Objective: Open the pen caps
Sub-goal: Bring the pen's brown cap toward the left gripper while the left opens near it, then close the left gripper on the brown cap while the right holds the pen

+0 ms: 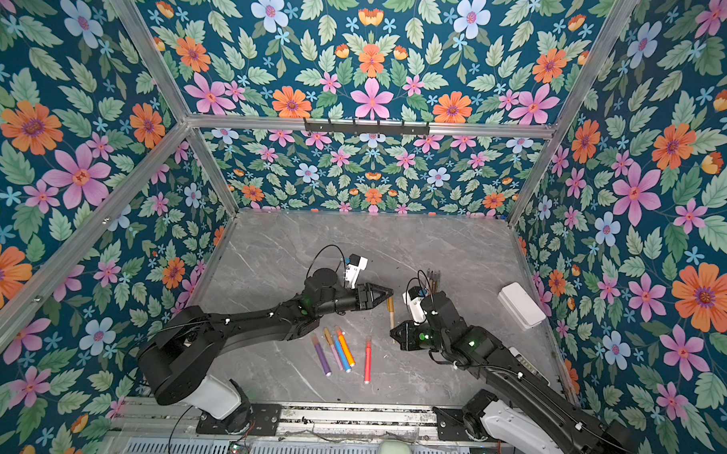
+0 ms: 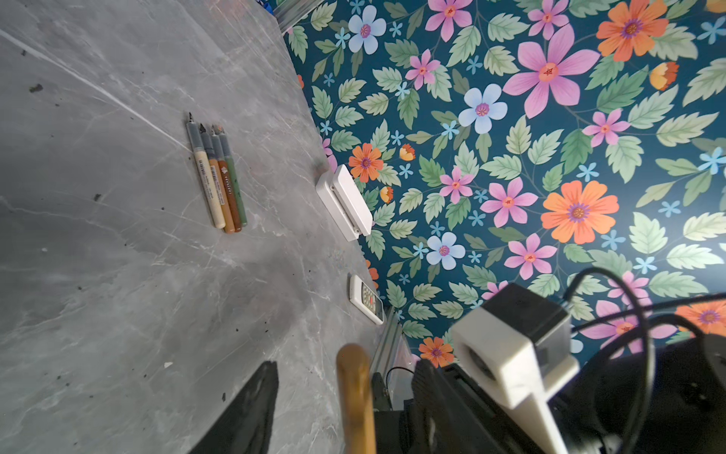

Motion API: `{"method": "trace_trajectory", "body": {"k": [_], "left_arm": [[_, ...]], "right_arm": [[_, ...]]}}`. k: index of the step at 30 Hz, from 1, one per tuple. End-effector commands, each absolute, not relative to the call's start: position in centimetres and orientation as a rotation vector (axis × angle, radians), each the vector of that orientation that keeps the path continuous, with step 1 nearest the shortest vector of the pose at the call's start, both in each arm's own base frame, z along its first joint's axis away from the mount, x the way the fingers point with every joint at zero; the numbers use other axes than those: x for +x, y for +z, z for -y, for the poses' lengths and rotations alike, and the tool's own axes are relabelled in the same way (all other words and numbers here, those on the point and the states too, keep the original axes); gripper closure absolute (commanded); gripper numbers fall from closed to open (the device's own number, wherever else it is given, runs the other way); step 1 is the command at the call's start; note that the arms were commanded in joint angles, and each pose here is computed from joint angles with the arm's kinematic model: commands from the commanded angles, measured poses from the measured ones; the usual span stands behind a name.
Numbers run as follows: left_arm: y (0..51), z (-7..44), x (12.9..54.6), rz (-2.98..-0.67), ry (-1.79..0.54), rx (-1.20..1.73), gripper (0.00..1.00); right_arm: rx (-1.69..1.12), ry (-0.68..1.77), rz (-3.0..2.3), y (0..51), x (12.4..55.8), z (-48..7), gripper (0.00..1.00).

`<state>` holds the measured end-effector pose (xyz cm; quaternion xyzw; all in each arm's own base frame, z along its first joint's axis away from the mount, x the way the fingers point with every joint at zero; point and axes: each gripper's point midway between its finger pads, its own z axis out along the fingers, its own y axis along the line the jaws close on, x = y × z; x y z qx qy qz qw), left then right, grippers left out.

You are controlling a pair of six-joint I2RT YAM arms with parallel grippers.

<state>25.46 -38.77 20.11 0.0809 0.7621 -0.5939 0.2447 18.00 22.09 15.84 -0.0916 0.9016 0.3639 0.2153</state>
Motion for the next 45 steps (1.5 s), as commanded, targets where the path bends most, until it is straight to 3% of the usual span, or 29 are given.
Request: {"method": "trace_trajectory", "body": {"k": [1,10,17,21,24,29,31,34,36,40,45], "left_arm": [[21.3,39.5,25.1,-2.040,-1.670,0.253,0.45],[21.7,41.0,24.2,-2.045,-1.722,0.298,0.57],[21.9,41.3,23.8,-2.043,-1.741,0.323,0.89],[22.0,41.3,23.7,-2.042,-1.745,0.328,0.95],[22.0,41.3,23.7,-2.040,-1.743,0.326,0.96],[22.4,41.3,23.6,-2.029,-1.748,0.329,0.97],[22.4,41.2,23.6,-2.027,-1.749,0.331,0.97],[22.3,41.1,23.5,-2.028,-1.750,0.332,0.98],[22.3,41.1,23.4,-2.025,-1.752,0.338,0.98],[22.2,41.0,24.2,-2.028,-1.709,0.352,0.99],[23.3,39.1,29.5,-1.998,-1.579,0.303,1.00]], "right_arm": [[-0.264,1.022,-2.459,16.5,18.4,-22.4,0.94],[-0.264,0.992,-2.464,16.4,18.4,-22.0,0.94],[-0.260,0.967,-2.463,16.4,18.5,-21.7,0.94],[-0.249,0.946,-2.454,16.6,18.6,-21.3,0.94],[-0.247,0.947,-2.452,16.6,18.7,-21.3,0.70],[-0.240,0.980,-2.458,16.5,18.8,-22.0,0.68],[-0.234,0.984,-2.456,16.4,19.0,-22.1,0.70],[-0.227,0.980,-2.455,16.4,19.3,-22.2,0.82],[-0.226,0.975,-2.459,16.3,19.4,-22.3,1.00],[-0.220,0.983,-2.487,15.5,19.3,-22.4,1.00],[-0.162,1.033,-2.516,13.7,18.3,-22.6,1.00]]}}
